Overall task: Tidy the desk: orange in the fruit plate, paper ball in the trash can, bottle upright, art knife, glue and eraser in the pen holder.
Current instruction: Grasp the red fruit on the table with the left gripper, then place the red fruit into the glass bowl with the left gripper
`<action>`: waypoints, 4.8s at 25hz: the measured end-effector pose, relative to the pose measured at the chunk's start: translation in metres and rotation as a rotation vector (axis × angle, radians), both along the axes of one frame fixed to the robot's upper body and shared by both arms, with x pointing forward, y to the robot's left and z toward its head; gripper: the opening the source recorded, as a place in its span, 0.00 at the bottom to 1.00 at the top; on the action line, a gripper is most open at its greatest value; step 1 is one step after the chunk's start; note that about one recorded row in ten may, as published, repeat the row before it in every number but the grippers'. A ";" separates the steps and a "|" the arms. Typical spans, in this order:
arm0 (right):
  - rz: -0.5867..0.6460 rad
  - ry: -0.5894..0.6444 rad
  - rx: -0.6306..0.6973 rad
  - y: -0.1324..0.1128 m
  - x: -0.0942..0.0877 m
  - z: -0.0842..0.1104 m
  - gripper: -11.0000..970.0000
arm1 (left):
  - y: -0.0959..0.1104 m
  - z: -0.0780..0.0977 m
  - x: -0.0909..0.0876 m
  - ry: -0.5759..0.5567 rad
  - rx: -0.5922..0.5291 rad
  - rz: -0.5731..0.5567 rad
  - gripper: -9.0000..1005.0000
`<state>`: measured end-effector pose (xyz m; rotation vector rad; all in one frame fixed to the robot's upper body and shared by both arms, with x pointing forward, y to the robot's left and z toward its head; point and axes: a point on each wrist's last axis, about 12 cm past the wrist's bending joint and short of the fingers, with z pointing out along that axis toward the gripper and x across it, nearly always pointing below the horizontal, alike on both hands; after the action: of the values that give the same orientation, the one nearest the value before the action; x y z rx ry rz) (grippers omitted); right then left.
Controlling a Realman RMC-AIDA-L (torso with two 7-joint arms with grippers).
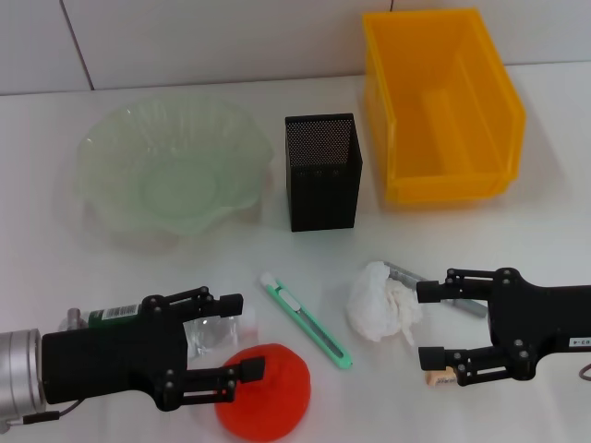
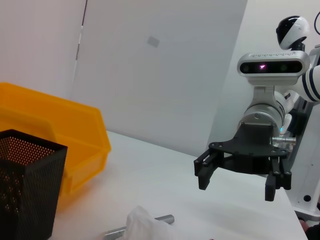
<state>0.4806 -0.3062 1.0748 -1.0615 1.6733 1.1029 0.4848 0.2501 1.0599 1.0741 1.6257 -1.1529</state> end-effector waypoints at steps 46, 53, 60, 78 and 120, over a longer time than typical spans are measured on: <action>-0.133 -0.032 0.085 -0.012 -0.009 0.000 0.85 | -0.004 -0.001 -0.001 -0.078 0.043 -0.059 0.80; -0.124 -0.029 0.090 -0.010 -0.010 0.000 0.85 | -0.006 -0.015 -0.008 -0.031 0.074 -0.045 0.77; -0.128 -0.020 0.087 -0.012 -0.014 -0.002 0.84 | -0.016 -0.030 -0.010 -0.002 0.146 -0.050 0.75; -0.127 0.000 0.079 -0.017 -0.023 -0.005 0.84 | -0.027 -0.029 -0.014 0.019 0.089 -0.063 0.49; -0.165 0.012 0.100 -0.025 -0.045 -0.013 0.84 | 0.009 0.051 0.070 -0.399 -0.073 0.348 0.08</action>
<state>0.4360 -0.3310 1.0617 -0.8401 1.6655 1.0752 0.5548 0.2588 1.1107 0.8651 1.3737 -0.7104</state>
